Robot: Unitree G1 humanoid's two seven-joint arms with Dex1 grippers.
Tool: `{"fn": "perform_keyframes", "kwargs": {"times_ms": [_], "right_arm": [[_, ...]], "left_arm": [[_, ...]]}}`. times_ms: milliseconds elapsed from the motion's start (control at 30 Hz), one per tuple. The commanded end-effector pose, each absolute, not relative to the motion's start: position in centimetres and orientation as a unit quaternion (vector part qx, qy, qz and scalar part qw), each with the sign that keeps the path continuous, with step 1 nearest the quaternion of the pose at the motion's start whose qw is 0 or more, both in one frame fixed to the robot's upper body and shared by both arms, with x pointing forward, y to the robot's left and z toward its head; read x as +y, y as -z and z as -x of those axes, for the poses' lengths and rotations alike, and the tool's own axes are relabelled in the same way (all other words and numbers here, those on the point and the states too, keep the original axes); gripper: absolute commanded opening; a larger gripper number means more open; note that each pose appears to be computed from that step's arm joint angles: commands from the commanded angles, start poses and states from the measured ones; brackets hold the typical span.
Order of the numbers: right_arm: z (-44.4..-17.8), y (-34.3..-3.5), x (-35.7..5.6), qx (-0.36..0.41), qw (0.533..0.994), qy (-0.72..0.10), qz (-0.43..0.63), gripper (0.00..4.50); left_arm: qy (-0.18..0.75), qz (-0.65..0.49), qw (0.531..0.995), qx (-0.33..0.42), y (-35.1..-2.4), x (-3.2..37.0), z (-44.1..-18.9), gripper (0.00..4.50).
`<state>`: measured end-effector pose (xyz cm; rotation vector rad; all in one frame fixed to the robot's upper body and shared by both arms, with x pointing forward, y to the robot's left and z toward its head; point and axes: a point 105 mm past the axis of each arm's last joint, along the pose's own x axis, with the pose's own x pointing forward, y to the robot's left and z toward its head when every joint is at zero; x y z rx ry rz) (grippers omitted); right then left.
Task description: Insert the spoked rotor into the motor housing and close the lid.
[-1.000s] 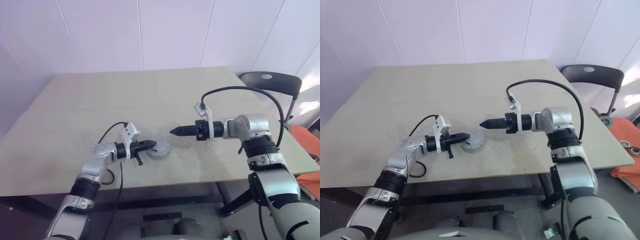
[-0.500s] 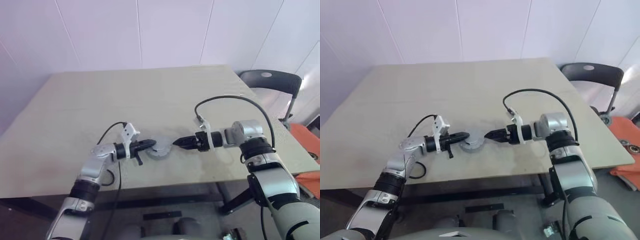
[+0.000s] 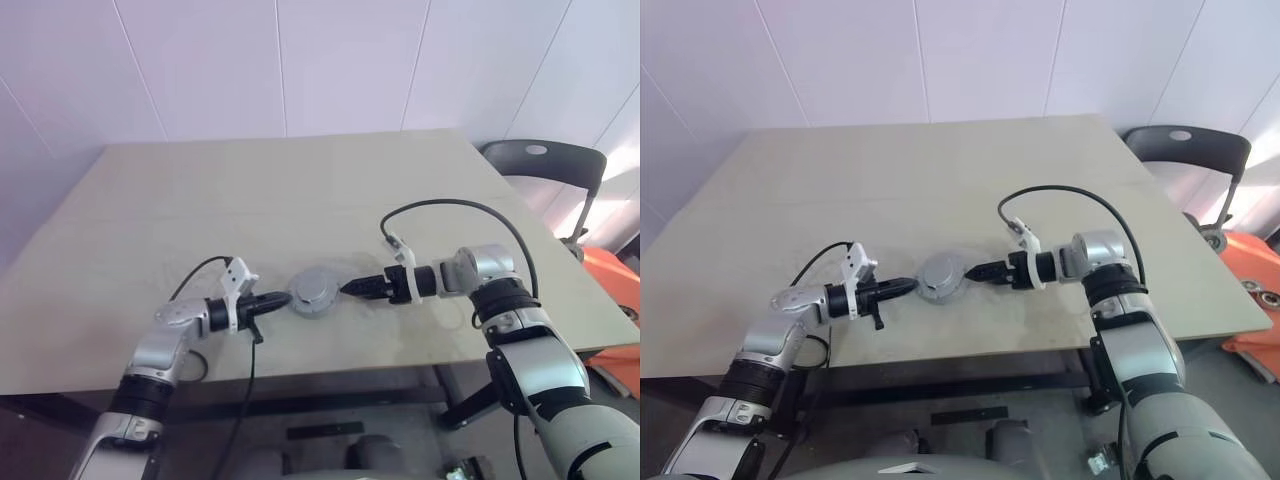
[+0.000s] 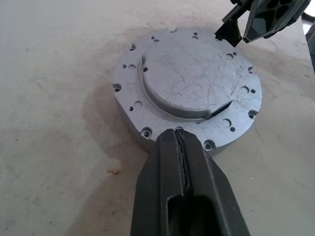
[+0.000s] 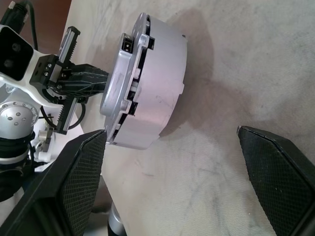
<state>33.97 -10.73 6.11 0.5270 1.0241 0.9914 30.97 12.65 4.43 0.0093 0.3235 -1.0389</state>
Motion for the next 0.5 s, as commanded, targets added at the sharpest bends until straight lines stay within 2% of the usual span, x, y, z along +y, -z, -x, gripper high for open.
{"fn": "perform_keyframes", "kwargs": {"times_ms": [33, 267, 500], "right_arm": [[-34.4, -7.1, -10.1, 0.448, 0.730, -0.465, -0.225, 4.44], [-34.4, -6.4, -9.8, 0.448, 0.735, -0.460, -0.216, 4.44], [-34.2, -6.3, -7.8, 0.442, 0.726, -0.468, -0.243, 4.44]], "left_arm": [[0.488, -0.003, 0.853, 0.184, -2.9, 12.4, -30.6, 0.00], [0.486, 0.000, 0.855, 0.183, -2.8, 12.2, -30.7, 0.00], [0.486, 0.002, 0.854, 0.185, -2.7, 12.2, -30.6, 0.00]]}}
